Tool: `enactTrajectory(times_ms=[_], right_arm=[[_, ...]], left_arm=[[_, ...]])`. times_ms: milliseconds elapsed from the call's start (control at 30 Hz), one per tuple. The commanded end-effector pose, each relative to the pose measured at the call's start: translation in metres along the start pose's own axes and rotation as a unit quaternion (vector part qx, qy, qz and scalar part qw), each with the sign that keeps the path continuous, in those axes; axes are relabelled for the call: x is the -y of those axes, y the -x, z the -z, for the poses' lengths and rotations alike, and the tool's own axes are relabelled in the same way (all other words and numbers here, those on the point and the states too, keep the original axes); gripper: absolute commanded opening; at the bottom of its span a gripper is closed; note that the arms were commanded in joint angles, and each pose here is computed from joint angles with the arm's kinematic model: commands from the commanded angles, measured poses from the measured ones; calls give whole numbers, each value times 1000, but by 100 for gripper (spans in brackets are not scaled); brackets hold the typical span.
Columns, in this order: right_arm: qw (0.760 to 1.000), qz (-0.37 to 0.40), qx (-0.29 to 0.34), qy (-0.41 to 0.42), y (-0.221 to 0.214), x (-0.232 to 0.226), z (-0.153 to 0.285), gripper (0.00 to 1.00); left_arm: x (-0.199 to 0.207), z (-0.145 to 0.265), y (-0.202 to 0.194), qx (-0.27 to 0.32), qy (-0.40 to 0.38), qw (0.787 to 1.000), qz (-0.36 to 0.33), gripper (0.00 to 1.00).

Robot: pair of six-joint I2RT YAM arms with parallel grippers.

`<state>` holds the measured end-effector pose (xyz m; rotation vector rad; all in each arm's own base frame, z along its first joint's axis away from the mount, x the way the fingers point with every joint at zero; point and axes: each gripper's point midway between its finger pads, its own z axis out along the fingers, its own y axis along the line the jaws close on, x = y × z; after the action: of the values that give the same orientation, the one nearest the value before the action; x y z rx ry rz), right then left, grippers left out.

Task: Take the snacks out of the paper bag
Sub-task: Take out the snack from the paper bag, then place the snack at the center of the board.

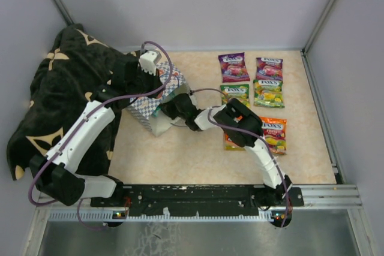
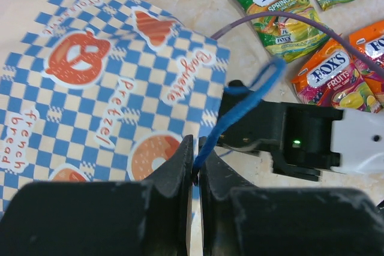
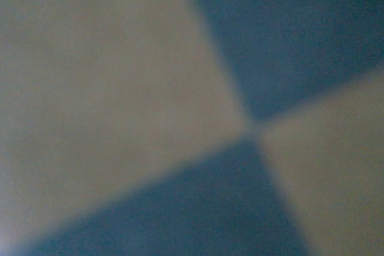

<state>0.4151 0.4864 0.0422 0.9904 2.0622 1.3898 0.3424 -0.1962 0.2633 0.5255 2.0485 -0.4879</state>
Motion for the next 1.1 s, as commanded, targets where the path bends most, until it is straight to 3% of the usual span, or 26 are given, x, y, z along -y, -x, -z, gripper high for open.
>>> enactTrajectory(times_ms=[0, 133, 300, 567, 667, 767, 1067], right_arm=[[994, 19, -99, 40, -37, -44, 70, 0], [985, 91, -143, 30, -44, -47, 129, 0], [957, 212, -196, -32, -43, -10, 180, 0], [853, 405, -324, -51, -46, 31, 263, 0], [832, 441, -334, -45, -39, 42, 291, 0], [830, 449, -327, -54, -25, 59, 309, 0], [868, 425, -234, -110, 44, 100, 336, 0]], left_arm=[[-3, 6, 18, 28, 7, 1000, -3, 12], [-6, 4, 17, 26, 12, 1000, -1, 12], [-13, 4, 16, 25, 28, 999, 1, 12], [-21, 7, 14, 22, 50, 999, 1, 12], [-23, 7, 13, 21, 57, 998, 0, 12], [-24, 7, 13, 20, 59, 998, 0, 12], [-26, 3, 10, 14, 63, 998, 1, 12]])
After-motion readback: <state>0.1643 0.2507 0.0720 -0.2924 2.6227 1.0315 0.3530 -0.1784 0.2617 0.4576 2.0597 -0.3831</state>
